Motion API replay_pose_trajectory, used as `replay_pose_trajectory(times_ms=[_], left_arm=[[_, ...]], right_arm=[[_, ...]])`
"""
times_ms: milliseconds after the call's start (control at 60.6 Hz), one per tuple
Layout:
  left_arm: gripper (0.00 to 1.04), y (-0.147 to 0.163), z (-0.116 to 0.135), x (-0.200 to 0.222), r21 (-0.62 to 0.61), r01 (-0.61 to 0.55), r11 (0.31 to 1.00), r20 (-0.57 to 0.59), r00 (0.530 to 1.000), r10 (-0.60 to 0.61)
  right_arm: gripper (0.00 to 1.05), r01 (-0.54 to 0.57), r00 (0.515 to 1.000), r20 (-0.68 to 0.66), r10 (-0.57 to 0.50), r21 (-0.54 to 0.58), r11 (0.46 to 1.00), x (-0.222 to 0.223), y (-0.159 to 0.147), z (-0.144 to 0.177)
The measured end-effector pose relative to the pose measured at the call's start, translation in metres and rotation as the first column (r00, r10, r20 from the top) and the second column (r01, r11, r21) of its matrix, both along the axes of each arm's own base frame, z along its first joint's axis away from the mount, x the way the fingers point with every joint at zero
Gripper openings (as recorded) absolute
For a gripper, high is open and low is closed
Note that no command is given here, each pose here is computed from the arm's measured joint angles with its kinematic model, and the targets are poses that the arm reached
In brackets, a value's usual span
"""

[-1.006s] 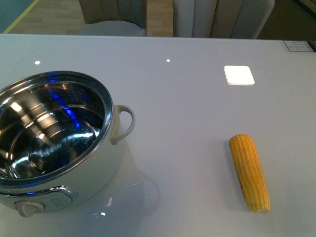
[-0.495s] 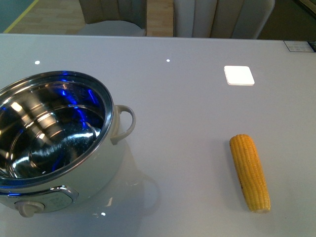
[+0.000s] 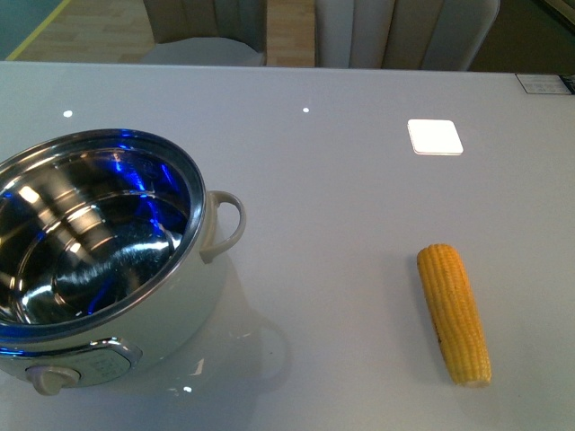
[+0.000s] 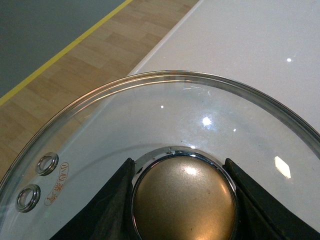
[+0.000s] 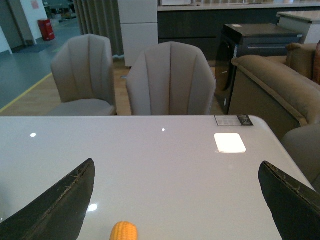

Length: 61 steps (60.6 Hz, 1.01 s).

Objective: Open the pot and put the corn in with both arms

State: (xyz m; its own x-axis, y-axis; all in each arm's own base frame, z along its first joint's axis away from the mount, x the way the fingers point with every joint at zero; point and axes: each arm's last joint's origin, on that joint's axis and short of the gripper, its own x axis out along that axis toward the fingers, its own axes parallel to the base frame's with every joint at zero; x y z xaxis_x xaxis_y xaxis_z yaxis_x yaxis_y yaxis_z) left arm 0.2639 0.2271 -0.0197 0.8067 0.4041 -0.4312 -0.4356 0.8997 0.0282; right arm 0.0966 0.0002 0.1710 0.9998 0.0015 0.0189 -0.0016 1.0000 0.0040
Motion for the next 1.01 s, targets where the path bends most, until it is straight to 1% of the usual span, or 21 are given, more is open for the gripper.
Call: replay_pose_trajectory(times_ms=[82,181,478,495,577,610,709,759,841,907,1006], left_arm=[[0.45,-0.001,-0.013,0.000,-0.015,-0.003,1.000,-0.013,1.000,0.003],[0.45,-0.003,-0.024,-0.002,-0.033,-0.006,0.999,-0.024,1.000,0.005],[0.45,-0.004,-0.028,-0.003,-0.052,0.014,0.999,-0.012,1.000,-0.015],[0.46,-0.005,-0.028,-0.003,-0.053,0.015,0.999,-0.011,1.000,-0.015],[0.60,-0.005,-0.028,-0.004,-0.062,0.023,0.998,-0.007,1.000,-0.023],[0.64,-0.005,-0.027,-0.004,-0.064,0.023,0.998,-0.006,1.000,-0.023],[0.80,-0.007,-0.025,-0.008,-0.075,0.023,0.997,-0.006,1.000,-0.023],[0.89,-0.009,-0.021,-0.010,-0.079,0.022,0.997,-0.004,1.000,-0.022],[0.99,-0.010,-0.013,-0.012,-0.077,0.022,0.997,0.004,1.000,-0.022],[0.97,-0.011,-0.003,-0.014,-0.076,0.021,0.997,0.020,1.000,-0.020],[0.98,-0.012,0.016,-0.015,-0.069,0.019,0.997,0.045,0.999,-0.016]], right_arm=[[0.96,0.000,1.000,0.000,0.000,0.000,1.000,0.000,0.000,0.000],[0.96,0.000,1.000,0.000,0.000,0.000,1.000,0.000,0.000,0.000],[0.96,0.000,1.000,0.000,0.000,0.000,1.000,0.000,0.000,0.000],[0.96,0.000,1.000,0.000,0.000,0.000,1.000,0.000,0.000,0.000],[0.96,0.000,1.000,0.000,0.000,0.000,1.000,0.000,0.000,0.000],[0.96,0.000,1.000,0.000,0.000,0.000,1.000,0.000,0.000,0.000],[0.96,0.000,1.000,0.000,0.000,0.000,1.000,0.000,0.000,0.000],[0.96,0.000,1.000,0.000,0.000,0.000,1.000,0.000,0.000,0.000],[0.96,0.000,1.000,0.000,0.000,0.000,1.000,0.000,0.000,0.000],[0.96,0.000,1.000,0.000,0.000,0.000,1.000,0.000,0.000,0.000],[0.96,0.000,1.000,0.000,0.000,0.000,1.000,0.000,0.000,0.000]])
